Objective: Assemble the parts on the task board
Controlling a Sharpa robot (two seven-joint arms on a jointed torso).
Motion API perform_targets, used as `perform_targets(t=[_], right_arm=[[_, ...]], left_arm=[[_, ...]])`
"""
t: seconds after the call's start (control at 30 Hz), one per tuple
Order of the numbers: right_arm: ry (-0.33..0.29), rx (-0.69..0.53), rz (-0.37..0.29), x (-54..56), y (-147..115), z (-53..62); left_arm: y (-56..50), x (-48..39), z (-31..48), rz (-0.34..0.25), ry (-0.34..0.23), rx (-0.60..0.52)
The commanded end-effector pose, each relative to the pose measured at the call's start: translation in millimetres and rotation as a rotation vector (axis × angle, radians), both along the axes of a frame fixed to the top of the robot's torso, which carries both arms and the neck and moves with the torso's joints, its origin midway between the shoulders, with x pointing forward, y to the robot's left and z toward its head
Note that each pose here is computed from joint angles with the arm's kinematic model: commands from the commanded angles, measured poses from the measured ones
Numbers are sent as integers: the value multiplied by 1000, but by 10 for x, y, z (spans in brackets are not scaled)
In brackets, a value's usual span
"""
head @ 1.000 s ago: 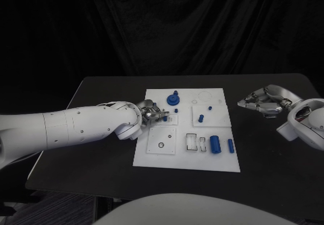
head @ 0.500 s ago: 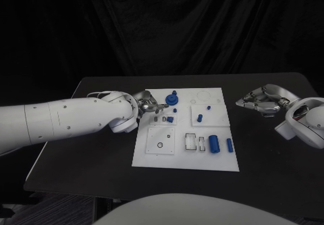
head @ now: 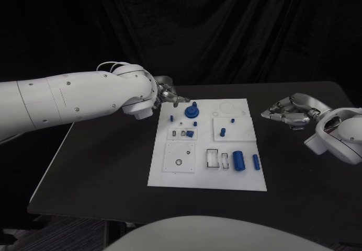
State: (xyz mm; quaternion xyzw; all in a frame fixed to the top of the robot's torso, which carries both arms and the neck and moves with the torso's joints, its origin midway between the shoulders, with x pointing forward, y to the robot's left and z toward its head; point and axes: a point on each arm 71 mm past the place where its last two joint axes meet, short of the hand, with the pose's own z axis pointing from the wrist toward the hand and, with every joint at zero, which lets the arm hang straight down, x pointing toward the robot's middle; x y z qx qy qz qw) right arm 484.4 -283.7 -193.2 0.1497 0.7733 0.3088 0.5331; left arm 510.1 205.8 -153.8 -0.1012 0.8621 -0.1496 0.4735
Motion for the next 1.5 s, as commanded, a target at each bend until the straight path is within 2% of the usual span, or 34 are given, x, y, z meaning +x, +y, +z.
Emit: perform_targets(t=[0.03, 0.23, 0.47, 0.57, 0.73, 0.93, 1.5], right_arm=[[15, -3, -11, -6, -16, -18], [14, -2, -10, -4, -16, -19], [18, -2, -5, -5, -3, -31], [19, -2, -4, -7, -2, -32], [18, -1, -6, -14, -16, -32], [18, 0, -6, -20, -24, -31], [21, 0, -5, -29, -26, -30]], left_arm=[[-34, -28, -32, -34, 98, 10], [-132, -57, -22, -73, 112, -16], [-339, -80, -41, -152, 123, 30], [-390, -81, -57, -171, 126, 37], [-465, -100, -184, -195, 155, 50], [-490, -130, -334, -201, 178, 87], [-560, -155, -560, -206, 207, 120]])
